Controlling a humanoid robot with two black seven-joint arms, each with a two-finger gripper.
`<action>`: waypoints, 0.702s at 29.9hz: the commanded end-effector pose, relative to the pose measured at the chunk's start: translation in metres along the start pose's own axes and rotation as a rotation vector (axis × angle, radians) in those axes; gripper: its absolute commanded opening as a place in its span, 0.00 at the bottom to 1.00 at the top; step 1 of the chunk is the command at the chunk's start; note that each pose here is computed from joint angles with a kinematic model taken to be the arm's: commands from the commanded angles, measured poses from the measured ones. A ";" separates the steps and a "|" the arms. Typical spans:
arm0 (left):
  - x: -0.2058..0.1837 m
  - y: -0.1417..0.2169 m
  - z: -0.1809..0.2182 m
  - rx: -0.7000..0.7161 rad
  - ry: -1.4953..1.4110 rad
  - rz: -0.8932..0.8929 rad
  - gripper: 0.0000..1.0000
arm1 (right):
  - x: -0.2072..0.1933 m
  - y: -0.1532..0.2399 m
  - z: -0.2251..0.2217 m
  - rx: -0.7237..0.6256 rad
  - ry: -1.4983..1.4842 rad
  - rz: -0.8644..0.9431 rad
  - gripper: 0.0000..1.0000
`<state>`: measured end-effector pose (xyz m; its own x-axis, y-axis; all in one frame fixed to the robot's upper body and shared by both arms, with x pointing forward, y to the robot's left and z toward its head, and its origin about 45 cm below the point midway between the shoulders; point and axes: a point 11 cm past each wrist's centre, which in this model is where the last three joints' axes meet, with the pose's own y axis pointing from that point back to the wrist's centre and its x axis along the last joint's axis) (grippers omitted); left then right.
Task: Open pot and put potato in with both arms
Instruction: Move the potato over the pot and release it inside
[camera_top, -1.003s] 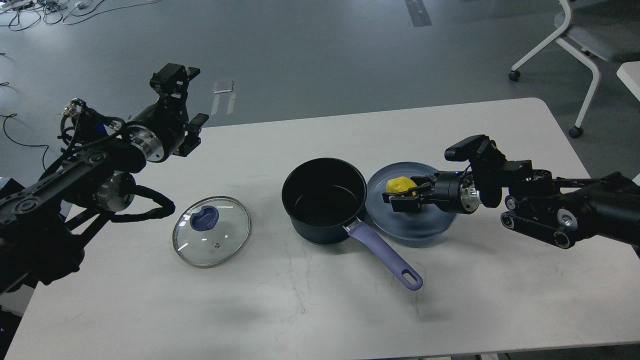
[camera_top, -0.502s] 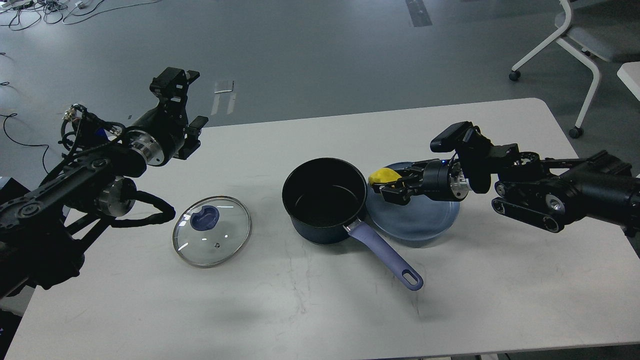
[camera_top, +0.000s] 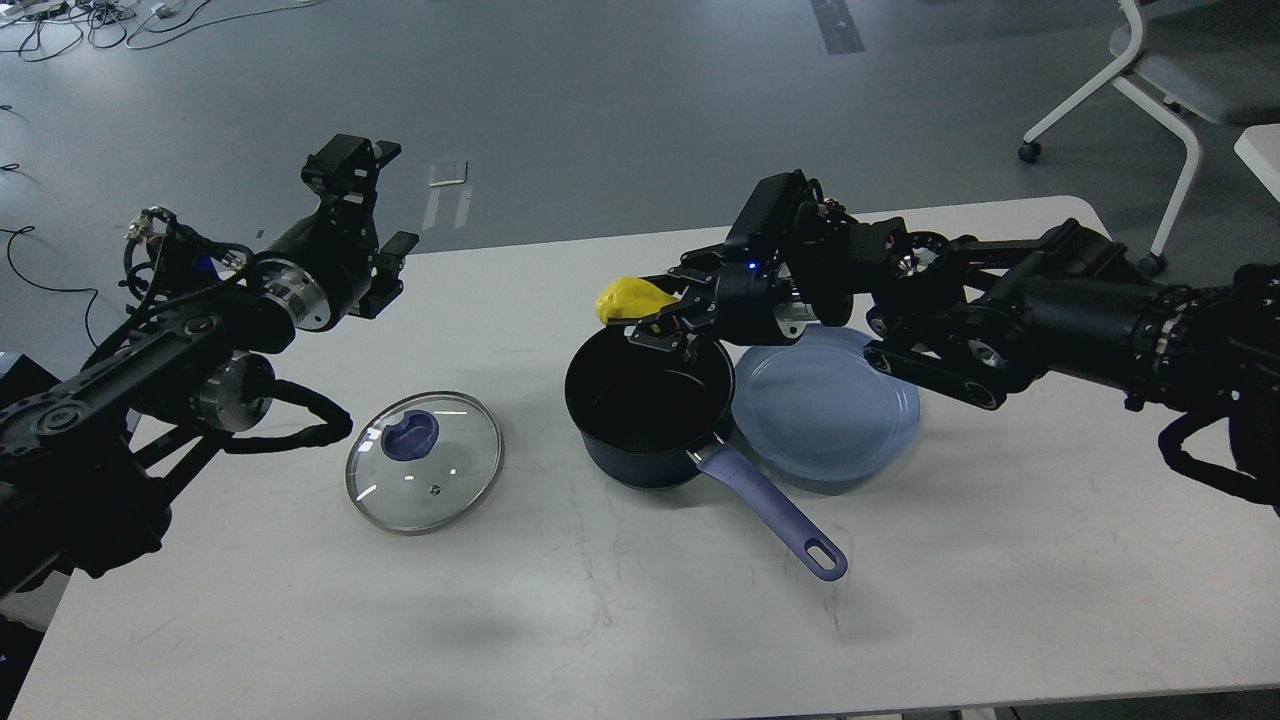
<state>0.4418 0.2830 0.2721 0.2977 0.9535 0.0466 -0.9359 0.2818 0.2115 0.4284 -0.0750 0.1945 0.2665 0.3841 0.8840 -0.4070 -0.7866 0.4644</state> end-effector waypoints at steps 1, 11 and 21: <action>0.000 0.000 0.001 -0.003 0.004 0.000 0.99 | -0.017 -0.012 -0.012 0.019 0.004 -0.044 0.63; 0.001 0.000 0.001 0.000 0.020 -0.002 0.99 | -0.013 0.010 0.018 -0.075 -0.189 0.057 1.00; 0.001 -0.001 -0.005 0.001 0.232 0.018 0.99 | 0.089 0.063 0.071 -0.032 -1.413 0.757 1.00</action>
<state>0.4426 0.2835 0.2710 0.2543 0.9600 -0.1170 -0.9363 0.2747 0.2186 0.4772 -0.1059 0.2804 0.5885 -0.6401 0.4939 -0.7495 -0.6610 0.0364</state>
